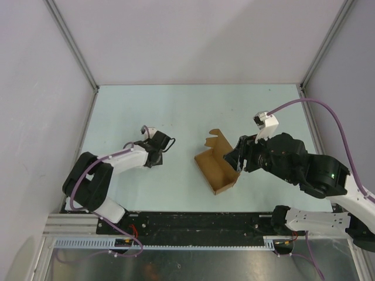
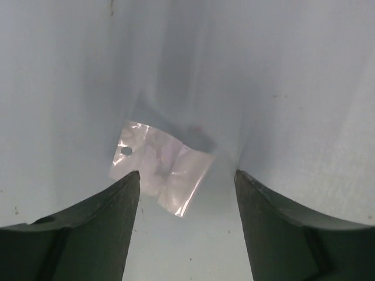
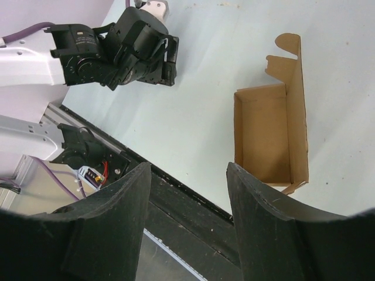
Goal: Fold the paper box
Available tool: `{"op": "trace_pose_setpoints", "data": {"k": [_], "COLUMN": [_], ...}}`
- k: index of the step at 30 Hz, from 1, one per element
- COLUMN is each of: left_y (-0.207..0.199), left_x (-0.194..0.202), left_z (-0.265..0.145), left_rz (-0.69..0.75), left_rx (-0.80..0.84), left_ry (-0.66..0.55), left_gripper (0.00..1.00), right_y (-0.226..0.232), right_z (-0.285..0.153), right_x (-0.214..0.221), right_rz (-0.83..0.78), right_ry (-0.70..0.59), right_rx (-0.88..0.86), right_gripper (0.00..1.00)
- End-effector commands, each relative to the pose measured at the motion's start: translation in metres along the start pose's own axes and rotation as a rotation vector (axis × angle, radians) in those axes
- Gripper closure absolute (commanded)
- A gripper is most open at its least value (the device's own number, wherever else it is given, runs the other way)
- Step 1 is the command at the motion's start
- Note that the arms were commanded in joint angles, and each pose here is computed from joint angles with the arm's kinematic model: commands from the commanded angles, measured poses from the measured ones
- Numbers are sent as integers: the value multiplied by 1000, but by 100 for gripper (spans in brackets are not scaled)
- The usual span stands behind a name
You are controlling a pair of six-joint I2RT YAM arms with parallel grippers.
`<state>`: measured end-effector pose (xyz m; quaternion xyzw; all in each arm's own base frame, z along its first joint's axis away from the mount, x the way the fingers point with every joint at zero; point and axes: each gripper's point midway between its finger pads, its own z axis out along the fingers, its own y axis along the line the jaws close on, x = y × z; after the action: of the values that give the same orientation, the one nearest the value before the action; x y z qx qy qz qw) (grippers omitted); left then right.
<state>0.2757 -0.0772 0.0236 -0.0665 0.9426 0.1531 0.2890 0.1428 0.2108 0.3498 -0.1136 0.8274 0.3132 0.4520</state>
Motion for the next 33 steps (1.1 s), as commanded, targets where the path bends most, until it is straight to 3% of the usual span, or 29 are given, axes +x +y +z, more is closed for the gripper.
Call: {"op": "trace_pose_setpoints", "data": {"k": [1,7,14,20,33], "left_y": [5,7,6,7,2], "left_x": [-2,6,4,5,1], "left_z": [10,13,15,15,8], "left_rz": [-54,-65,-66,-67,-85], "left_rx": [-44,-49,-49,-49,-5], "left_ry": [10,31,36,38,31], "left_gripper": [33,56,60,74,81], "right_y": [3,4,6,6,5], "right_z": [-8,-5,-7,-8,-3], "right_x": [-10,-11,-12,-13,-8], "right_rz": [25,23,23,26,18], "right_ry": [-39,-39,-42,-46,-33], "right_rx": [-13,-15,-26,-27,-21], "right_gripper": [41,40,40,40,40]}}
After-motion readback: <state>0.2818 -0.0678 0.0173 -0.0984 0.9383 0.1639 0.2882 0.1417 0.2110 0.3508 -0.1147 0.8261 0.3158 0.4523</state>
